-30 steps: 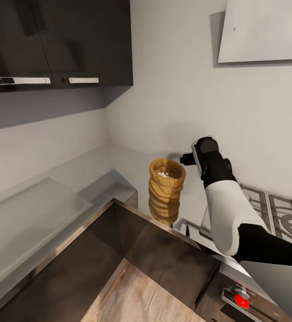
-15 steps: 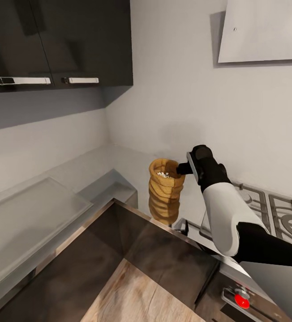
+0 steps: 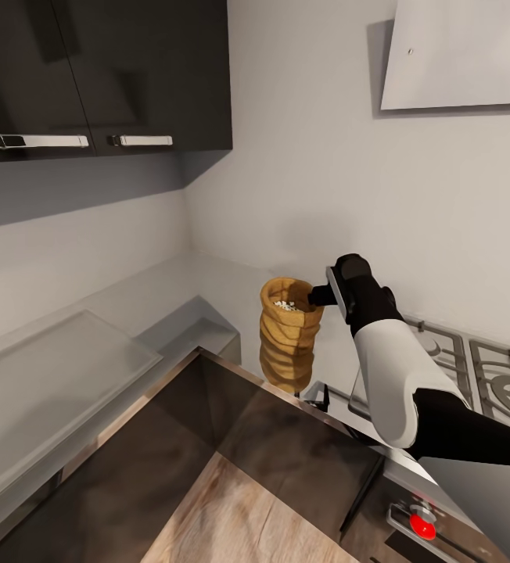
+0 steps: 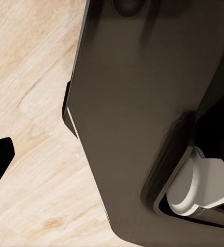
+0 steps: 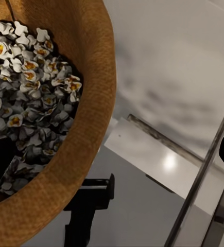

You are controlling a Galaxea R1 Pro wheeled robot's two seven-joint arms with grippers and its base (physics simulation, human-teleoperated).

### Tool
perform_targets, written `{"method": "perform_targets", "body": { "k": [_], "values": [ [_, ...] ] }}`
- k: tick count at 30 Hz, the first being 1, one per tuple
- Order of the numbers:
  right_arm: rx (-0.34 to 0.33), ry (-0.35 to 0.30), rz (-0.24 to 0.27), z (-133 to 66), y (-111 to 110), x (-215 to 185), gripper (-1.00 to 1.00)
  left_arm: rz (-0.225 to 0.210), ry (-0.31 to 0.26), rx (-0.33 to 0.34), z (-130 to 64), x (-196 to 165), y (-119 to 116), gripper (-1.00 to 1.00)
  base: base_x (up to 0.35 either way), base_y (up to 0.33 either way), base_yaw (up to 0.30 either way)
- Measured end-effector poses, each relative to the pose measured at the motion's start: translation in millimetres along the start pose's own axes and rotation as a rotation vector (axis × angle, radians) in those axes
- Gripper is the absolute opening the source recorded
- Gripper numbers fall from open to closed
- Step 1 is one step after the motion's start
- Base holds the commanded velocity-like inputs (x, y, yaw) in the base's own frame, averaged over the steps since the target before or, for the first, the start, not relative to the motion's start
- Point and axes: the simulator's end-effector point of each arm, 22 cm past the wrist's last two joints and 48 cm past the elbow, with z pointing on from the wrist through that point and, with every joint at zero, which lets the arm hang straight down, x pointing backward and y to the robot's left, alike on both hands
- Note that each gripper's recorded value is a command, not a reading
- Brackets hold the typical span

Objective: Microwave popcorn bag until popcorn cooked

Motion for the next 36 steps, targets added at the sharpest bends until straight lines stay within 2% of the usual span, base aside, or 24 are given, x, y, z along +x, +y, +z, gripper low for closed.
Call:
{"method": "perform_targets", "body": {
  "k": [7,12,16,19,25,31,36],
  "values": [
    [-0.002,0.009,-0.003,1.8,1,3,1.0,0.0,0.0,0.0,0.0,0,0,1.0,0.0,0.0,0.0],
    [-0.003,-0.055,-0.004,1.7,1,-12,1.0,0.0,0.0,0.0,0.0,0,0,1.0,0.0,0.0,0.0],
    [-0.002,-0.168,-0.009,-1.0,1,-36,1.0,0.0,0.0,0.0,0.0,0,0,1.0,0.0,0.0,0.0],
    [0.013,-0.195,-0.01,-1.1,-2,-41,1.0,0.0,0.0,0.0,0.0,0,0,1.0,0.0,0.0,0.0],
    [0.015,-0.175,-0.013,8.4,0,-27,1.0,0.0,0.0,0.0,0.0,0,0,1.0,0.0,0.0,0.0],
    [-0.01,-0.118,0.01,24.2,5,-2,1.0,0.0,0.0,0.0,0.0,0,0,1.0,0.0,0.0,0.0],
    [-0.021,-0.104,0.032,28.3,5,4,1.0,-0.001,0.0,0.0,0.0,0,0,1.0,0.0,0.0,0.0]
  ]
}}
